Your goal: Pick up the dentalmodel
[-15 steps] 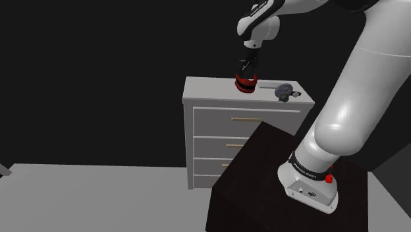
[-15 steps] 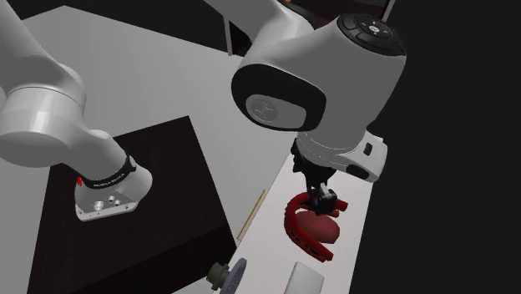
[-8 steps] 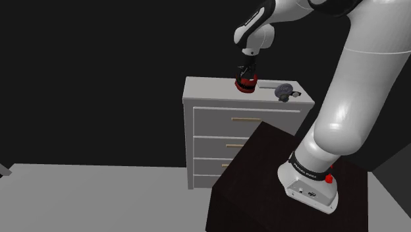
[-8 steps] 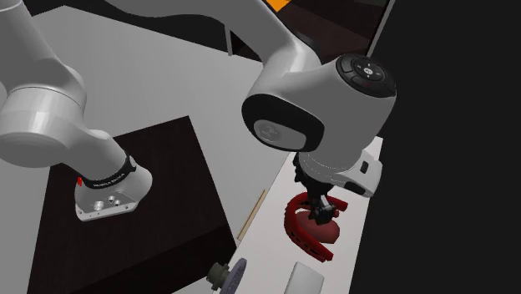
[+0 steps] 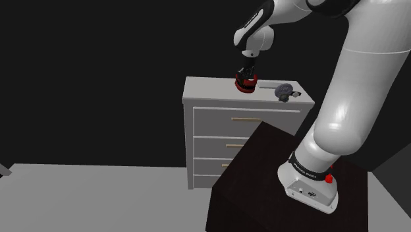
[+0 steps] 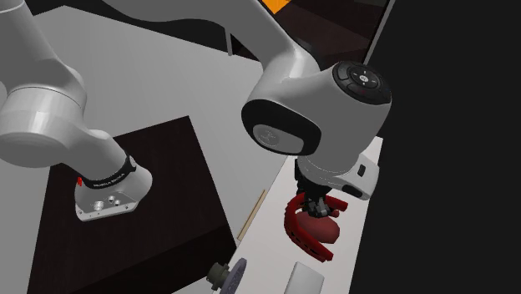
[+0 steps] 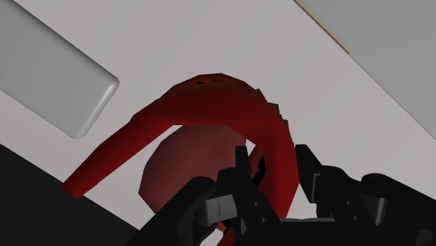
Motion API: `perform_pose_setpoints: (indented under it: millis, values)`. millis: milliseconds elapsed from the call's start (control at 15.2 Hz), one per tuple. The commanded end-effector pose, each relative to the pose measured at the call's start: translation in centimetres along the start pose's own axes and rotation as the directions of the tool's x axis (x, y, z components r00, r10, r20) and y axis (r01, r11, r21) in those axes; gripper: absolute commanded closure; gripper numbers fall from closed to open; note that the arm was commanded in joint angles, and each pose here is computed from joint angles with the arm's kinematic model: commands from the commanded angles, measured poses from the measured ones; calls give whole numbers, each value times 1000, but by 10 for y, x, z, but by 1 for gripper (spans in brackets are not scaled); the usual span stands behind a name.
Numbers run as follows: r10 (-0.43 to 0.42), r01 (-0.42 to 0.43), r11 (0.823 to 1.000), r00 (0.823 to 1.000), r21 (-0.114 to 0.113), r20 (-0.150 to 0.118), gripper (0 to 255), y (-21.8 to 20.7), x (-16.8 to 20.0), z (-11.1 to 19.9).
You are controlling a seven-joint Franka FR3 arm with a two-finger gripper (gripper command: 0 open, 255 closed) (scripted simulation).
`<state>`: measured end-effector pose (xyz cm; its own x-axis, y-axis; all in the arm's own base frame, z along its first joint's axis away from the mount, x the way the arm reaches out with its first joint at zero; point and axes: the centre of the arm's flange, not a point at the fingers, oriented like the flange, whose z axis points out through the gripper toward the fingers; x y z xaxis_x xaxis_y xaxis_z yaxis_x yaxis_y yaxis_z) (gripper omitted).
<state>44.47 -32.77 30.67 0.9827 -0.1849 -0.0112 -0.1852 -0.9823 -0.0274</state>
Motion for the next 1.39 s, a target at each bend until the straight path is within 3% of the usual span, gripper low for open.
perform_pose_setpoints:
  millis: [0, 198, 1320]
  values:
    - [0, 0, 1000, 1000, 0, 1, 255, 0, 0, 1]
    - [0, 0, 1000, 1000, 0, 1, 255, 0, 1, 1]
    - [0, 0, 1000, 1000, 0, 1, 255, -2, 0, -79]
